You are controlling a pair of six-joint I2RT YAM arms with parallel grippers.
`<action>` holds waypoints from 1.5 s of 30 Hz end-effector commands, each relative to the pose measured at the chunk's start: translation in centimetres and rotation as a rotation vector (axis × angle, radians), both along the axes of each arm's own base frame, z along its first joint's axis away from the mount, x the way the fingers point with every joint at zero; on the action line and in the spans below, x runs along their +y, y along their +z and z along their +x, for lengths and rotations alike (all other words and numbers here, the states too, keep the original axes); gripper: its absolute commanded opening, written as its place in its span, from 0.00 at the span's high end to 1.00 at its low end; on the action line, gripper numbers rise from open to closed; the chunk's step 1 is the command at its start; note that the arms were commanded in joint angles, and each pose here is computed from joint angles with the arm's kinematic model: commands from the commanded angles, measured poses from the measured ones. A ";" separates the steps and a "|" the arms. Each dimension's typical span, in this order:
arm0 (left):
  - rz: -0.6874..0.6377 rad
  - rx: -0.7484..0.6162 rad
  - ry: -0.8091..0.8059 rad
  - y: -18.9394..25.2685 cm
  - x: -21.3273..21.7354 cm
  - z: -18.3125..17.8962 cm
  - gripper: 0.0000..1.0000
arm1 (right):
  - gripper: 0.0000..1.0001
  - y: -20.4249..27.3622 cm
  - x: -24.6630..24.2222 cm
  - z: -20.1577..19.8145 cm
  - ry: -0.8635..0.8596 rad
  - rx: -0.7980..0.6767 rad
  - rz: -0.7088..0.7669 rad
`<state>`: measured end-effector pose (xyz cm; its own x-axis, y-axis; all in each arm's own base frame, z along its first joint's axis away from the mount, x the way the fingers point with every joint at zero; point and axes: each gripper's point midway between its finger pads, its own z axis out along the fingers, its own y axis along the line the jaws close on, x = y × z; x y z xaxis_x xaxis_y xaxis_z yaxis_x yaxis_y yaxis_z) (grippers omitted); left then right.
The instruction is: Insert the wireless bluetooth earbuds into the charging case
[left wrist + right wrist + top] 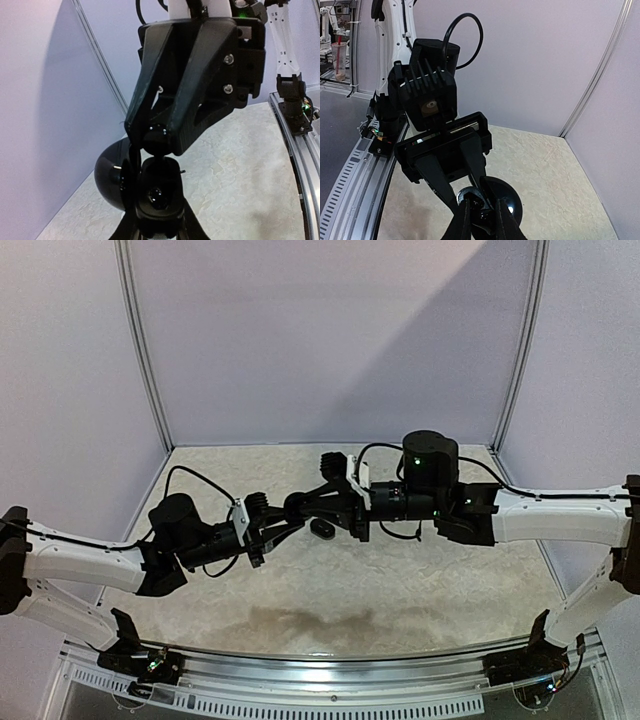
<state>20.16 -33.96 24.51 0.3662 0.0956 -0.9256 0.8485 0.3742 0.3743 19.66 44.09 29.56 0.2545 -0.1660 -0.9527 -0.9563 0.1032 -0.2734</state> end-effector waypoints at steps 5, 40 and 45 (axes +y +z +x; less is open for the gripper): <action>-0.099 -0.008 -0.068 3.2 -0.6 -1.5 1.00 | 0.92 -1.3 -0.3 2.4 -0.109 0.011 -0.050; -0.094 0.004 -0.097 3.0 -0.8 -1.9 1.00 | 0.96 -0.5 -1.2 3.0 -0.105 -0.080 -0.081; -0.094 0.002 -0.093 3.0 -0.8 -1.8 1.00 | 0.97 -0.4 -1.4 3.7 -0.151 -0.087 -0.086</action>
